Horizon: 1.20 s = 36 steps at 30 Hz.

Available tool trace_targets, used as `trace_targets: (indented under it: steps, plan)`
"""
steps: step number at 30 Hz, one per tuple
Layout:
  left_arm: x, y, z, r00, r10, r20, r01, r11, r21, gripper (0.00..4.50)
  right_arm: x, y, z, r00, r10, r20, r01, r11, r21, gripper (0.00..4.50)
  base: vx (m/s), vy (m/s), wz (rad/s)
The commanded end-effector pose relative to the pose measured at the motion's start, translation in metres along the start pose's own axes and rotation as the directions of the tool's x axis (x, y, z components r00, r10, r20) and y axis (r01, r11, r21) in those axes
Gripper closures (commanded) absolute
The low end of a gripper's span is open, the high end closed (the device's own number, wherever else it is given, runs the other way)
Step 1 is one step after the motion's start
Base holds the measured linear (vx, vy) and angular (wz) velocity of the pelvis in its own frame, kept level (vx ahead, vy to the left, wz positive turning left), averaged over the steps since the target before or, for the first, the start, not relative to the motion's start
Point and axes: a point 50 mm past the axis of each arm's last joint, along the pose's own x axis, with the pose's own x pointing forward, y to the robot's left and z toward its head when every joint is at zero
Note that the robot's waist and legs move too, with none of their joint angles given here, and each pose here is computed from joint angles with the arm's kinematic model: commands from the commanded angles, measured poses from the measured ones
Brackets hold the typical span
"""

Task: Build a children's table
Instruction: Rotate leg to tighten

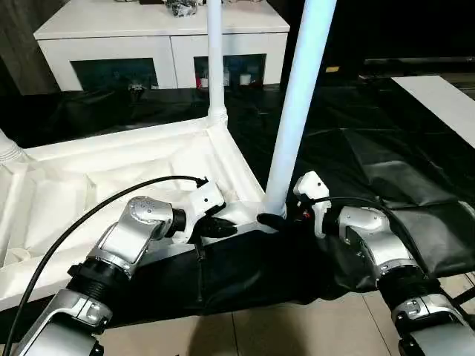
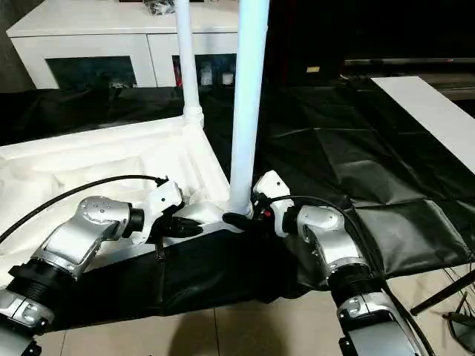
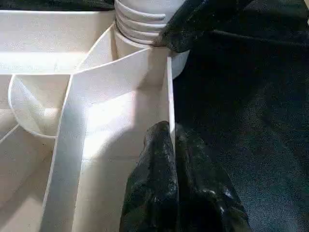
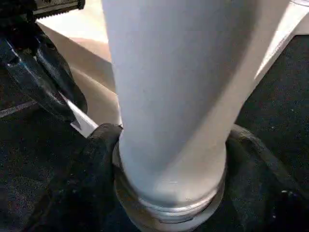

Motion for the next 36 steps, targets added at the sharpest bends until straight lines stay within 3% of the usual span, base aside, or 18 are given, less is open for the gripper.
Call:
trace_targets:
  steps: [1,5,9,11,12,14,16,20,22,23,25,26,33,35,36]
  plan:
    - [0.004,-0.007,-0.016,0.996,-0.044,-0.079,0.042,0.999,-0.03,4.5,0.001,-0.003,0.007,1.0,0.008,0.029,-0.008,1.0,-0.006,1.72,0.0,0.0,0.0]
    - [0.004,-0.008,-0.018,0.996,-0.046,-0.081,0.043,0.998,-0.039,4.5,0.002,0.001,0.001,0.999,0.006,0.037,-0.007,1.0,0.028,1.78,0.0,0.0,0.0]
    - [0.008,-0.005,-0.019,0.997,0.006,-0.076,-0.01,0.998,-0.063,4.5,0.009,0.002,-0.007,0.994,-0.104,0.029,0.101,0.991,0.087,1.79,0.0,0.0,0.0]
    - [0.017,0.005,-0.016,0.983,0.176,-0.056,-0.181,0.977,-0.109,4.5,0.022,0.0,-0.017,0.936,-0.352,-0.017,0.349,0.917,0.195,1.8,0.0,0.0,0.0]
    - [0.018,0.006,-0.015,0.98,0.19,-0.055,-0.195,0.974,-0.113,4.5,0.023,0.0,-0.017,0.93,-0.368,-0.022,0.364,0.908,0.205,1.8,0.0,0.0,0.0]
    - [0.025,0.012,-0.011,0.956,0.29,-0.048,-0.294,0.943,-0.157,4.5,0.03,0.0,-0.023,0.863,-0.499,-0.083,0.5,0.819,0.281,1.8,0.0,0.0,0.0]
    - [0.033,0.016,-0.005,0.925,0.379,-0.036,-0.379,0.904,-0.198,4.5,0.039,0.003,-0.024,0.806,-0.577,-0.132,0.587,0.75,0.304,1.8,0.0,0.0,0.0]
    - [0.049,0.019,0.008,0.863,0.505,-0.002,-0.486,0.83,-0.275,4.5,0.059,0.013,-0.02,0.737,-0.651,-0.181,0.668,0.66,0.345,1.8,0.0,0.0,0.0]
    - [0.054,0.019,0.011,0.852,0.524,0.008,-0.502,0.82,-0.277,4.5,0.068,0.019,-0.016,0.744,-0.644,-0.179,0.662,0.67,0.336,1.8,0.0,0.0,0.0]
    - [0.06,0.017,0.017,0.845,0.533,0.027,-0.507,0.818,-0.271,4.5,0.08,0.028,-0.008,0.784,-0.605,-0.142,0.615,0.724,0.312,1.8,0.0,0.0,0.0]
    - [0.062,0.016,0.02,0.85,0.525,0.044,-0.498,0.827,-0.26,4.5,0.083,0.031,0.0,0.813,-0.576,-0.088,0.572,0.759,0.311,1.8,0.0,0.0,0.0]
    - [0.062,0.016,0.022,0.856,0.514,0.052,-0.487,0.837,-0.249,4.5,0.082,0.03,0.003,0.82,-0.569,-0.058,0.556,0.768,0.317,1.24,0.0,0.0,0.0]
    - [0.05,0.012,0.012,0.922,0.383,0.058,-0.369,0.914,-0.168,4.5,0.056,0.005,0.014,0.822,-0.568,0.024,0.55,0.805,0.225,0.66,0.0,0.0,0.0]
    - [0.048,0.009,0.007,0.94,0.336,0.055,-0.324,0.933,-0.159,4.5,0.048,-0.001,0.015,0.84,-0.542,0.039,0.525,0.828,0.197,0.66,0.0,0.0,0.0]
    - [0.042,0.005,0.0,0.963,0.266,0.046,-0.259,0.957,-0.132,4.5,0.035,-0.009,0.016,0.874,-0.481,0.061,0.466,0.869,0.167,0.66,0.0,0.0,0.0]
